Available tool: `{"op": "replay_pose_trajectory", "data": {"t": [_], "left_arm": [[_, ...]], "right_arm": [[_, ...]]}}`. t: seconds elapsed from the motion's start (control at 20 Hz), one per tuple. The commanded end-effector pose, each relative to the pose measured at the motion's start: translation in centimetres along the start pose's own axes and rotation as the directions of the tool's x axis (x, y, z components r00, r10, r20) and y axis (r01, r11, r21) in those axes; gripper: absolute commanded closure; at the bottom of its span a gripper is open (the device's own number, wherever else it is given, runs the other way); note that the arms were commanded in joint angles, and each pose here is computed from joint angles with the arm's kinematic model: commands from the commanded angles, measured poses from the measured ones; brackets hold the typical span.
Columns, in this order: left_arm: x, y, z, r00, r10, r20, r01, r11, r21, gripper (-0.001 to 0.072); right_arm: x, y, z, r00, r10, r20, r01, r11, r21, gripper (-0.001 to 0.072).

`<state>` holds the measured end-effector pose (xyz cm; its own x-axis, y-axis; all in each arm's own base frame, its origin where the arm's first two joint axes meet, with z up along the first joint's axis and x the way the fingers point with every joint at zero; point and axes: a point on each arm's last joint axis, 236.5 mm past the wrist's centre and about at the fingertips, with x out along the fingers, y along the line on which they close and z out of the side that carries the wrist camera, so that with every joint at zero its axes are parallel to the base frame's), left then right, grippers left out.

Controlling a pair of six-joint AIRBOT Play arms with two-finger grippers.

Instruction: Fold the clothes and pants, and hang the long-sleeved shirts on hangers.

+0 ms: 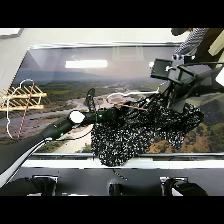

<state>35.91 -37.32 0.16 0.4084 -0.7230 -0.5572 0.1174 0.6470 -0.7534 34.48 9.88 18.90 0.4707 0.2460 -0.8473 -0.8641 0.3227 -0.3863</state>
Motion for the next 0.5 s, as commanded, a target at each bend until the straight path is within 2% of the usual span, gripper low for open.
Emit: {"op": "replay_pose_trajectory", "data": {"t": [0.0,0.15,0.2,0.3,0.35,0.4,0.45], "left_arm": [[0.9,-0.8,0.1,1.0,-0.012,0.01,0.012,1.0,-0.008,0.01],[2.3,-1.7,-0.3,1.0,-0.023,-0.005,0.023,1.0,0.007,0.0109],[2.7,-1.8,-0.5,1.0,-0.023,-0.011,0.023,1.0,0.009,0.0132],[3.2,-1.4,-0.9,1.0,-0.015,-0.021,0.015,1.0,0.007,0.0447],[3.3,-1.2,-1.0,1.0,-0.012,-0.023,0.012,1.0,0.007,0.0535],[3.3,-1.2,-0.9,1.0,-0.011,-0.022,0.011,1.0,0.007,0.0675],[3.2,-1.1,-0.7,1.0,-0.01,-0.019,0.01,1.0,0.006,0.0685]], "right_arm": [[0.0,0.1,0.0,1.0,0.003,0.0,-0.003,1.0,0.006,0.0681],[0.0,0.1,0.0,1.0,0.003,0.0,-0.003,1.0,0.013,0.0681],[0.0,0.1,0.0,1.0,0.003,0.0,-0.003,1.0,0.013,0.0681],[0.0,0.1,0.0,1.0,0.003,-0.001,-0.003,1.0,0.012,0.0681],[0.0,0.1,0.0,1.0,0.003,-0.001,-0.003,1.0,0.013,0.0681],[0.0,0.1,0.0,1.0,0.003,-0.001,-0.003,1.0,0.013,0.0681],[0.0,0.1,0.0,1.0,0.003,-0.001,-0.003,1.0,0.013,0.0681]]}}
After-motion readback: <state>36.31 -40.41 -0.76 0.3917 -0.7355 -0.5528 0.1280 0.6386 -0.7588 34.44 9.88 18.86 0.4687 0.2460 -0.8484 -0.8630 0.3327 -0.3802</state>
